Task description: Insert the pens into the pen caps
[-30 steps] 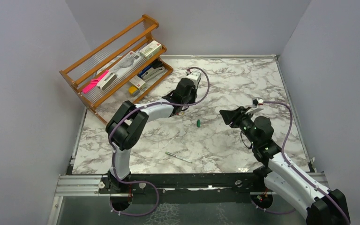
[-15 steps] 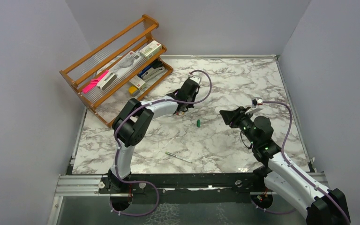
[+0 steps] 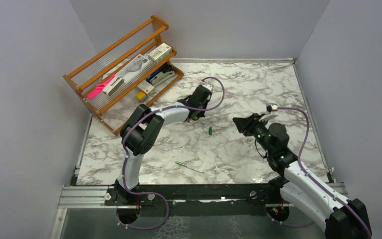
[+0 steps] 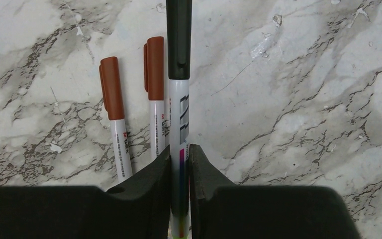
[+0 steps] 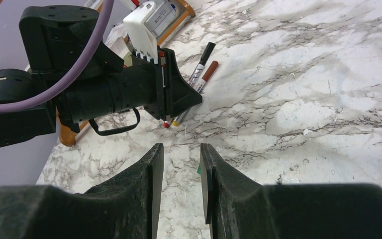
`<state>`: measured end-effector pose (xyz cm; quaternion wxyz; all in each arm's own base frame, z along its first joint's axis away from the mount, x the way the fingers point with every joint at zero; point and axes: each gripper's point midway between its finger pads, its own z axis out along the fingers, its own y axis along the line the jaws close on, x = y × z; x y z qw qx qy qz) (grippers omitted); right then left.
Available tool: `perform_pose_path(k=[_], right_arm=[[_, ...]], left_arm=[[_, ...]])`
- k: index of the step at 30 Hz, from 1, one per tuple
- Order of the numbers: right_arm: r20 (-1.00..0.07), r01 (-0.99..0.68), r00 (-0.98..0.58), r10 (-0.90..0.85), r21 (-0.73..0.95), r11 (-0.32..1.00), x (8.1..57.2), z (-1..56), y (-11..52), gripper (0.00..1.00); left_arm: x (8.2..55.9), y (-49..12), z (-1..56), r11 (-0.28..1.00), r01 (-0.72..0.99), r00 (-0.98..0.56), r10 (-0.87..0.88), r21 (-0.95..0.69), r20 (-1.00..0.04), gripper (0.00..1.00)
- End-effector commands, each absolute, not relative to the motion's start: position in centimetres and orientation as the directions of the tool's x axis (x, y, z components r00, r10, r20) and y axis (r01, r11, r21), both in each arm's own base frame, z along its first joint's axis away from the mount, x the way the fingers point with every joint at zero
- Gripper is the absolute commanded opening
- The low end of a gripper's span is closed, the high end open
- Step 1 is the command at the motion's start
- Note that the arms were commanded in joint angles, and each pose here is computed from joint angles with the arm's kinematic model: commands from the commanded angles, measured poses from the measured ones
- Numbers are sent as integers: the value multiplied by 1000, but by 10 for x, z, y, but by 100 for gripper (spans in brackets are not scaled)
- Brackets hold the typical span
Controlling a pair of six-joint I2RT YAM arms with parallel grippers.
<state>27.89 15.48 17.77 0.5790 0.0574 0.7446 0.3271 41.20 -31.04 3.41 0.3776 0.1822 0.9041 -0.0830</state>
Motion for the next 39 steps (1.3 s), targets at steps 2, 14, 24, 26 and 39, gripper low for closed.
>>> perform_pose_path(k=[2,14,24,26,39], right_arm=[[-832,-308,-318,455,545,780,278,179,156,32],[-828,-329,-331,453,551,767,274,179,159,32],[-910,-549,-387,148,356,756,261,159,187,38],[-906,-585,-410,108,352,731,256,150,194,34],[-875,-807,-402,-270,199,555,187,95,288,47]], left_arm=[[408,-324,32,901,431,-656,273,-52,-703,20],[406,-323,41,903,426,-650,260,-60,-714,24],[412,-323,123,895,438,-516,172,-86,-839,34],[410,-325,143,881,462,-471,149,-99,-869,34],[409,-245,160,855,299,-477,-251,-424,-842,47]])
